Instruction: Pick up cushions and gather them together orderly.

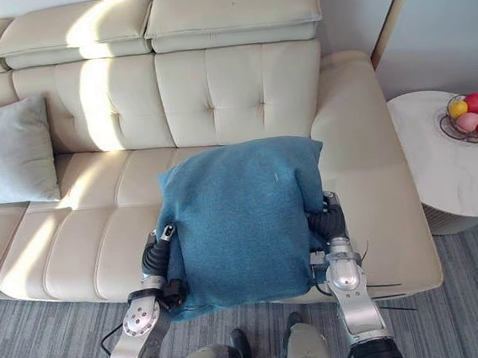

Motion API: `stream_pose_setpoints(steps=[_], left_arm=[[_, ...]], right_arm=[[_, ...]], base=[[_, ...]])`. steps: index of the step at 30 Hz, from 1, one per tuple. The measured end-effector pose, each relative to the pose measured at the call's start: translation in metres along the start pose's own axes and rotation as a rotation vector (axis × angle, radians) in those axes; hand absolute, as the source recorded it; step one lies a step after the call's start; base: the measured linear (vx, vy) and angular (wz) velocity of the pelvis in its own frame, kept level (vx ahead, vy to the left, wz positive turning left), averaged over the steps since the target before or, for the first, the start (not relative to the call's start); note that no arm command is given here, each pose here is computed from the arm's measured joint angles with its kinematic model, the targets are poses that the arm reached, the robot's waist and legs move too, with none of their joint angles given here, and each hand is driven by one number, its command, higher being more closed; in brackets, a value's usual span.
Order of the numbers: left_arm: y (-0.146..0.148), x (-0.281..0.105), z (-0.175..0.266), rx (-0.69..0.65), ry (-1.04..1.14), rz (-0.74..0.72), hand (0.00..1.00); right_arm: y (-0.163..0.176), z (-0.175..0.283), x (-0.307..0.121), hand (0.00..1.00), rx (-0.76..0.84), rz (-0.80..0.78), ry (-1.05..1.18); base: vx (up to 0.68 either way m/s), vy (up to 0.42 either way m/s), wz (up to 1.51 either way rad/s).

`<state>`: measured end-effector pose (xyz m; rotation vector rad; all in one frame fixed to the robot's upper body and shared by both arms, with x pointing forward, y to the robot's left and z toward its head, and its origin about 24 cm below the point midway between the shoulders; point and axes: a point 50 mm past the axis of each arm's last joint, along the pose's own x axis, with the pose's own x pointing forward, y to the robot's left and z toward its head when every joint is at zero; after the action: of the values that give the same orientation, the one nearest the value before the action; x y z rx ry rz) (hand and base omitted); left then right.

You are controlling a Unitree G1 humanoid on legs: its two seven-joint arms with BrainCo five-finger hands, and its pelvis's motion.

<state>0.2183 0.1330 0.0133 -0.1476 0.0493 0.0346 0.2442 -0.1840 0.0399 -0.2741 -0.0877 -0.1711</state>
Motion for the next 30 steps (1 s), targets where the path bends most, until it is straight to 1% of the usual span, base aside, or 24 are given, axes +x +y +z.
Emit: stream_pose_setpoints(steps=[3, 6, 9, 10, 12, 15, 17, 18, 19, 20, 22, 23, 26, 30], left_arm=[[-0.001, 0.001, 0.0, 0.03, -0.007, -0.011, 1.0], [-0.004, 0.016, 0.004, 0.092, -0.03, -0.02, 1.0], [-0.008, 0.049, 0.025, 0.172, -0.114, -0.018, 1.0], [-0.012, 0.064, 0.042, 0.197, -0.178, -0.005, 1.0], [-0.019, 0.079, 0.062, 0.211, -0.254, 0.009, 1.0], [-0.028, 0.106, 0.118, 0.247, -0.44, 0.065, 1.0], [-0.036, 0.123, 0.16, 0.26, -0.558, 0.097, 1.0], [-0.041, 0.129, 0.188, 0.26, -0.634, 0.113, 1.0], [-0.043, 0.132, 0.2, 0.26, -0.668, 0.123, 1.0], [-0.048, 0.137, 0.233, 0.267, -0.75, 0.151, 1.0], [-0.052, 0.141, 0.269, 0.288, -0.831, 0.184, 1.0], [-0.052, 0.143, 0.297, 0.3, -0.884, 0.232, 1.0], [-0.06, 0.14, 0.351, 0.28, -0.967, 0.305, 1.0], [-0.068, 0.134, 0.377, 0.281, -1.008, 0.344, 1.0]], right_arm=[[-0.002, 0.0, 0.0, 1.0, -0.013, -0.011, -0.001], [-0.001, 0.006, 0.006, 1.0, -0.08, -0.053, -0.043], [0.004, 0.025, 0.036, 1.0, -0.116, -0.097, -0.123], [0.006, 0.037, 0.05, 1.0, -0.119, -0.131, -0.156], [0.006, 0.053, 0.062, 1.0, -0.129, -0.179, -0.205], [0.003, 0.109, 0.089, 1.0, -0.099, -0.29, -0.38], [-0.003, 0.156, 0.104, 1.0, -0.084, -0.368, -0.518], [-0.009, 0.183, 0.11, 1.0, -0.046, -0.423, -0.59], [-0.01, 0.194, 0.113, 1.0, -0.036, -0.448, -0.616], [-0.015, 0.219, 0.123, 1.0, -0.026, -0.502, -0.664], [-0.018, 0.247, 0.134, 1.0, 0.001, -0.55, -0.691], [-0.021, 0.268, 0.141, 1.0, 0.017, -0.583, -0.703], [-0.028, 0.308, 0.149, 1.0, 0.063, -0.639, -0.718], [-0.037, 0.333, 0.15, 1.0, 0.102, -0.676, -0.719]], base=[[0.03, -0.026, -0.19], [-0.04, -0.024, -0.31], [-0.15, 0.028, -0.27], [-0.14, 0.036, -0.17], [-0.2, 0.035, -0.03], [-0.26, 0.0, 0.12], [-0.22, -0.017, 0.1], [-0.16, -0.015, 0.12], [-0.16, -0.018, 0.17], [-0.09, -0.013, 0.14], [-0.08, -0.019, 0.11], [-0.05, -0.021, 0.13], [-0.01, -0.009, 0.19], [0.02, -0.015, 0.26]])
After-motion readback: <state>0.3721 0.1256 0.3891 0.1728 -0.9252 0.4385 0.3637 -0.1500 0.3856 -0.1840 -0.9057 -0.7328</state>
